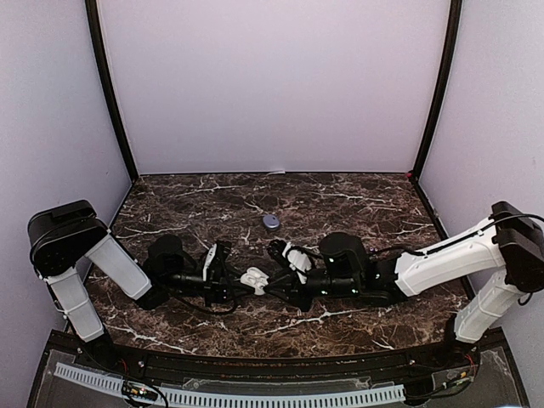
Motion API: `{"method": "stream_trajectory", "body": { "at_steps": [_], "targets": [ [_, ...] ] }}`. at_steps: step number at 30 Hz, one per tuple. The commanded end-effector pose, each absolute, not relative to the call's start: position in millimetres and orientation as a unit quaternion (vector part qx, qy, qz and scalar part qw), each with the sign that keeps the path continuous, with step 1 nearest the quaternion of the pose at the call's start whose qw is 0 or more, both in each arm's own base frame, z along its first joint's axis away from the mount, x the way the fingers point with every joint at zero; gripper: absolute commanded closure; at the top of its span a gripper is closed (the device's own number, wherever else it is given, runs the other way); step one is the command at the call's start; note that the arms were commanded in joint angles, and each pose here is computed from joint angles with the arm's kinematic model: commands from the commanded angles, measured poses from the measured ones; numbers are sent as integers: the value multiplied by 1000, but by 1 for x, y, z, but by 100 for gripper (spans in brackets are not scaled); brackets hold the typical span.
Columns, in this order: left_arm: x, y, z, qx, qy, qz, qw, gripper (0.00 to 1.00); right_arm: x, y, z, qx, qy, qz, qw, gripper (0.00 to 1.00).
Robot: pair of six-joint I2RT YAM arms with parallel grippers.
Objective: Insert the wireless bluetooth earbuds into the charging case
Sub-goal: Insert the right earbud into the right side groove of the charging case, then close the charging case with the earbuds.
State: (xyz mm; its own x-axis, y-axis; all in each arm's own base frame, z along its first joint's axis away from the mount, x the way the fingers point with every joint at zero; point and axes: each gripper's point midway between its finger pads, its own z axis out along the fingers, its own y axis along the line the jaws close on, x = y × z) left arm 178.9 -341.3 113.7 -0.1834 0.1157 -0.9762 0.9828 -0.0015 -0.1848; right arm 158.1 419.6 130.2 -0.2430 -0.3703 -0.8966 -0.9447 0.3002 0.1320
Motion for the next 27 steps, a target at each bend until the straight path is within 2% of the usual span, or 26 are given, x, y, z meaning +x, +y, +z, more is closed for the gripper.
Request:
{"method": "stream_trajectory", "body": {
  "at_steps": [1, 5, 11, 15, 17, 20, 27],
  "targets": [
    [176, -345, 129, 490, 544, -525, 434, 82, 158, 410, 160, -449, 679, 372, 446, 76],
    [176, -345, 129, 490, 543, -525, 434, 82, 163, 396, 167, -426, 686, 361, 467, 76],
    [173, -345, 130, 494, 537, -529, 432, 82, 199, 388, 159, -366, 736, 295, 487, 76],
    [158, -345, 137, 512, 503, -548, 429, 82, 218, 400, 147, -351, 768, 263, 467, 82],
    [152, -345, 138, 519, 493, -552, 427, 82, 214, 414, 140, -371, 768, 271, 446, 86],
    [151, -347, 137, 523, 491, -552, 424, 82, 201, 432, 127, -408, 761, 300, 405, 100],
    [164, -351, 129, 511, 525, -533, 423, 82, 155, 448, 144, -479, 699, 401, 348, 100]
  ]
}}
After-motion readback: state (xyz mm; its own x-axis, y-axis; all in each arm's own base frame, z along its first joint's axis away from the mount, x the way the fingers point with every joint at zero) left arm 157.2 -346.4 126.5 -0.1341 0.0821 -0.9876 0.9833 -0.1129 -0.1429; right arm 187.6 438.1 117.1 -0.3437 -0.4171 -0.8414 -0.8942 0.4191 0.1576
